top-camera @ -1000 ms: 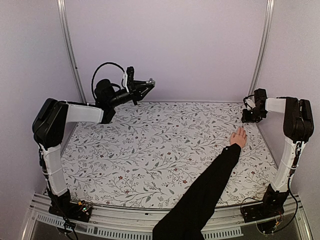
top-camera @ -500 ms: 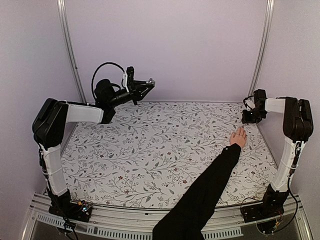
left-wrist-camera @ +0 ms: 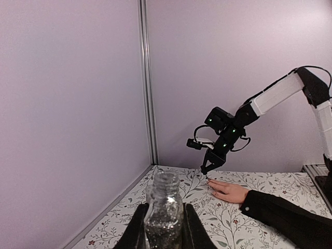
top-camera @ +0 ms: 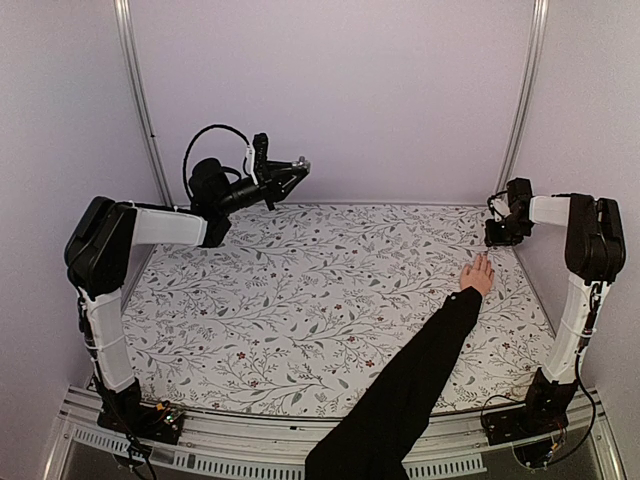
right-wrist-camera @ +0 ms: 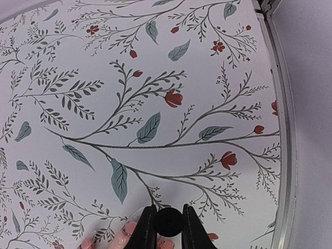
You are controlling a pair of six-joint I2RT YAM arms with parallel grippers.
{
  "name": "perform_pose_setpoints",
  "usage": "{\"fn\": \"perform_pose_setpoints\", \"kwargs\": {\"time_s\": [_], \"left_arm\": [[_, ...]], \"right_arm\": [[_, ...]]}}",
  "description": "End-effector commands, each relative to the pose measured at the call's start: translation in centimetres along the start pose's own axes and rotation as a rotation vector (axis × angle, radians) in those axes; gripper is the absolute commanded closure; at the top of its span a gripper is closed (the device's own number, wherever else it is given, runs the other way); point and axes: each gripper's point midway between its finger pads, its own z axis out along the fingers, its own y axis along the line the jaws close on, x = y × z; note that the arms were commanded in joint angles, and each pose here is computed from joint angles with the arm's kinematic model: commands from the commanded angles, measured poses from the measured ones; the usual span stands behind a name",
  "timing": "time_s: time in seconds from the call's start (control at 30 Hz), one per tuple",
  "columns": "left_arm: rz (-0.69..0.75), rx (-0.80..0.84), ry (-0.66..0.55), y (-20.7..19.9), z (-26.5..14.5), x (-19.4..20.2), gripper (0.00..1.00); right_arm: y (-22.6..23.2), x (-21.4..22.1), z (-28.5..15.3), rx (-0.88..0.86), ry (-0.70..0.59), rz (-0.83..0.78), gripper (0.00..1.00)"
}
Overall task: Paint the nails
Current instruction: Paint the nail polish on the nail.
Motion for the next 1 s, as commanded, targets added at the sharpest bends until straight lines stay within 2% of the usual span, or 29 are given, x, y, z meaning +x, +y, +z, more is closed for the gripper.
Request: {"fn": "perform_pose_setpoints", "kwargs": {"time_s": [0.0, 0.5, 0.97], "left_arm": [[0.023, -0.013, -0.021, 0.6, -0.3, -0.9, 1.0], [0.022, -0.012, -0.021, 0.5, -0.4, -1.1, 1.0], [0.023, -0.008, -0.018, 0.0, -0.6, -1.2, 1.0]], "right_arm": [[-0.1, -0.3, 0.6, 0.017, 0.008, -0.005, 1.0], [-0.6, -1.1, -1.4, 0.052, -0.028, -0.009, 1.0], [0.2, -0.8, -2.7, 0.017, -0.052, -0.009, 1.0]]}}
